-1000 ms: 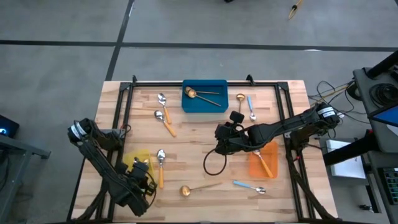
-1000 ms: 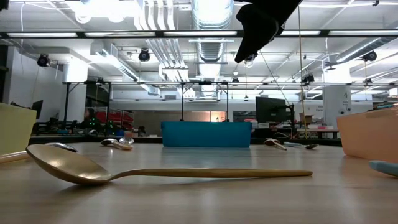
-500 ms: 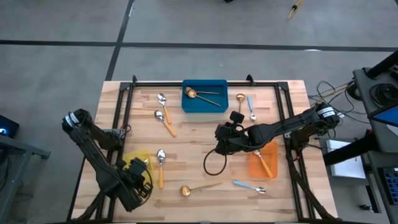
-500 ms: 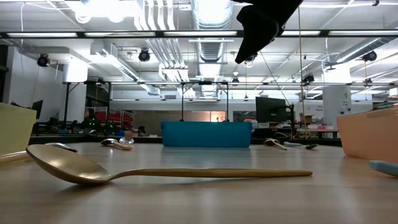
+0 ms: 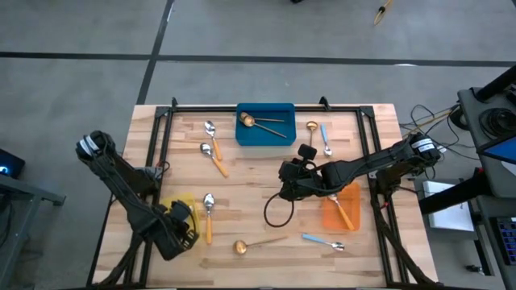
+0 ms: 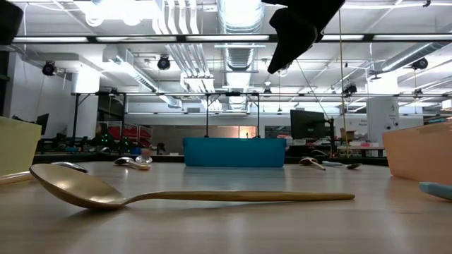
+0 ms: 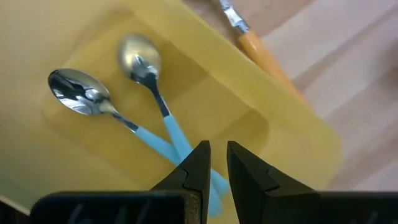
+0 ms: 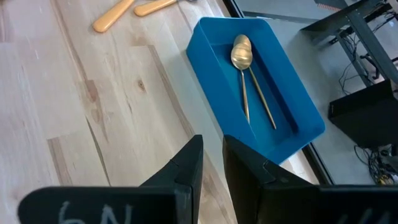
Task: Sort silverware by color (type)
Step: Put the blue spoon into the yellow bin
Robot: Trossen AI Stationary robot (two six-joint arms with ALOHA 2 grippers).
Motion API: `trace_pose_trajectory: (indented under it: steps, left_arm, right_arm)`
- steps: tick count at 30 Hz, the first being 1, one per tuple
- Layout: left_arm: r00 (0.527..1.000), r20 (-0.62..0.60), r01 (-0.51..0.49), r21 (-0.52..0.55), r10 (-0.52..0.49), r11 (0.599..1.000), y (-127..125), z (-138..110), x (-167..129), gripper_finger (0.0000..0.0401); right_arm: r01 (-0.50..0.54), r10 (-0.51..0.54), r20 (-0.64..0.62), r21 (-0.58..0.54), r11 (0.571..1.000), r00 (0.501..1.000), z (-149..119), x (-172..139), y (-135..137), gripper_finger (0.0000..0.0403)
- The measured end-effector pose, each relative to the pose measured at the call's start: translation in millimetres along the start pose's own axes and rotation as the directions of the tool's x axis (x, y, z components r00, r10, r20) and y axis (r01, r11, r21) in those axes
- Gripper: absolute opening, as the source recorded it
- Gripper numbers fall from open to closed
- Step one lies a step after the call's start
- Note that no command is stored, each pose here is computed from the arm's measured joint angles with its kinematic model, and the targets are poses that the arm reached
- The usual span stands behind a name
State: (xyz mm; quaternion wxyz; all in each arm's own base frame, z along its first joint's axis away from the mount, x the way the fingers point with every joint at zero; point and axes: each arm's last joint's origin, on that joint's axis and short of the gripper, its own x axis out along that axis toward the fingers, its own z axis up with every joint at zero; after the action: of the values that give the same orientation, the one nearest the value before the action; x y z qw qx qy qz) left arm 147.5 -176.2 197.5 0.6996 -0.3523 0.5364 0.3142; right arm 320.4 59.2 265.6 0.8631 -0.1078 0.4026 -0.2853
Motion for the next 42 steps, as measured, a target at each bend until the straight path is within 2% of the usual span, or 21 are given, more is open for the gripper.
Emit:
trace_pose_trajectory:
  steps: [15, 30, 42]
  left_arm:
    - [0.999, 0.018, -0.046, -0.068, 0.047, 0.997, 6, 12, 13, 0.0039]
    - [0.996, 0.032, -0.078, -0.116, 0.082, 0.99, 20, 12, 31, 0.0127]
    - [0.997, 0.034, -0.072, -0.09, 0.075, 0.993, 19, 12, 31, 0.0137]
  right_arm:
    - [0.0, 0.0, 0.0, 0.0, 1.0, 1.0, 0, 0, 0, 0.0054]
    - [0.001, -0.001, -0.002, -0.002, 1.0, 1.0, -1, 0, 0, 0.0054]
    - [0.001, -0.001, -0.003, -0.003, 1.0, 1.0, -1, 1, 0, 0.0054]
